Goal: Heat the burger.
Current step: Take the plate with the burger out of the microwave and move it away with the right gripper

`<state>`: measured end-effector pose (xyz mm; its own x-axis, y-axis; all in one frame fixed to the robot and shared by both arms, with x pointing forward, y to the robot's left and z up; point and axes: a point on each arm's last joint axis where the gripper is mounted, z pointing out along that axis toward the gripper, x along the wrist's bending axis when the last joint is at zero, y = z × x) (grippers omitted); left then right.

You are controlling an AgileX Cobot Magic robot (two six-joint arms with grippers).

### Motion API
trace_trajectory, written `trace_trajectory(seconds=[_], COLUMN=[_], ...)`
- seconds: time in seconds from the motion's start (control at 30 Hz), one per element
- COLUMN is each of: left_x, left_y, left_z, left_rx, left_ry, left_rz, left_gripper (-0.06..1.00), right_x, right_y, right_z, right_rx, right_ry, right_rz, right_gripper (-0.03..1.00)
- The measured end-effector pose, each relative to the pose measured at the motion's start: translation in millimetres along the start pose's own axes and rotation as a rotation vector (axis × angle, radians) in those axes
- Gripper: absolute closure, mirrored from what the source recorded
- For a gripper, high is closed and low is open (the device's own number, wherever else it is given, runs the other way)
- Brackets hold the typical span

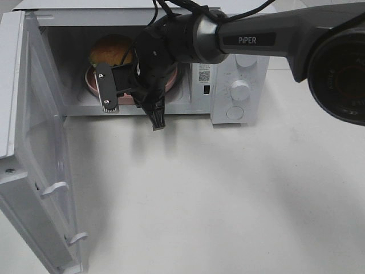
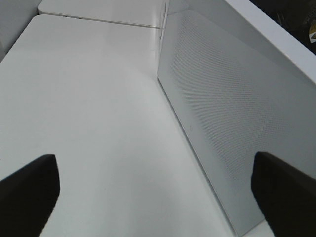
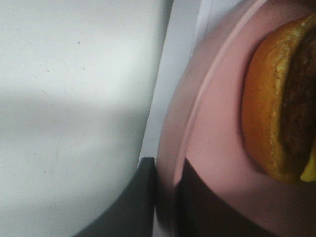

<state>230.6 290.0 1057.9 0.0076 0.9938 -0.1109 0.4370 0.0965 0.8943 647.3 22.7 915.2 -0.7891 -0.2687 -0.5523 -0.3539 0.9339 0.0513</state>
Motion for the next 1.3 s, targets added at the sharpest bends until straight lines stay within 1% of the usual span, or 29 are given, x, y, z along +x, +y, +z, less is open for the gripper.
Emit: trace_trajectory(seconds=[0.07,0.17,0.23,0.3,0.57,0.63,0.67,0.77,0.83,0.87,0.9,1.1,1.3], left_x=[0,0,0,0,0,0,0,0,0,0,0,0,0], left_y=[0,0,0,0,0,0,0,0,0,0,0,0,0], left_z=[0,0,0,0,0,0,0,0,0,0,0,0,0], left_rx=[0.000,0.000,0.000,0.000,0.000,0.000,0.000,0.000,0.000,0.000,0.000,0.000,0.000], left_ry=[0.000,0.000,0.000,0.000,0.000,0.000,0.000,0.000,0.000,0.000,0.000,0.000,0.000], left_rz=[0.000,0.000,0.000,0.000,0.000,0.000,0.000,0.000,0.000,0.000,0.000,0.000,0.000], left_gripper=[-0.03,-0.03,-0.03,-0.03,-0.03,-0.03,-0.03,-0.03,-0.03,-0.03,-0.03,-0.03,-0.03], right_x=[6,8,17,20,39,41,47,49,60,60,66,75,83], right_y=[6,8,10,9,-1,-2,-4,-5,-9,-9,-11,-14,-18], right_z=[-7,-9,-15,-16,-33,-35,-39,-41,-47,-47,-51,-67,-80], right_rx=[-0.005,-0.008,-0.019,-0.018,-0.014,-0.017,-0.019,-0.021,-0.033,-0.033,-0.042,-0.079,-0.094], right_ry=[0.011,0.014,0.014,0.013,-0.026,-0.030,-0.030,-0.030,-0.026,-0.026,-0.028,-0.063,-0.076], right_rz=[-0.017,-0.022,-0.042,-0.051,-0.125,-0.122,-0.124,-0.121,-0.119,-0.119,-0.119,-0.099,-0.099], right_gripper=[0.86,0.86,0.87,0.87,0.87,0.87,0.87,0.87,0.87,0.87,0.87,0.87,0.87])
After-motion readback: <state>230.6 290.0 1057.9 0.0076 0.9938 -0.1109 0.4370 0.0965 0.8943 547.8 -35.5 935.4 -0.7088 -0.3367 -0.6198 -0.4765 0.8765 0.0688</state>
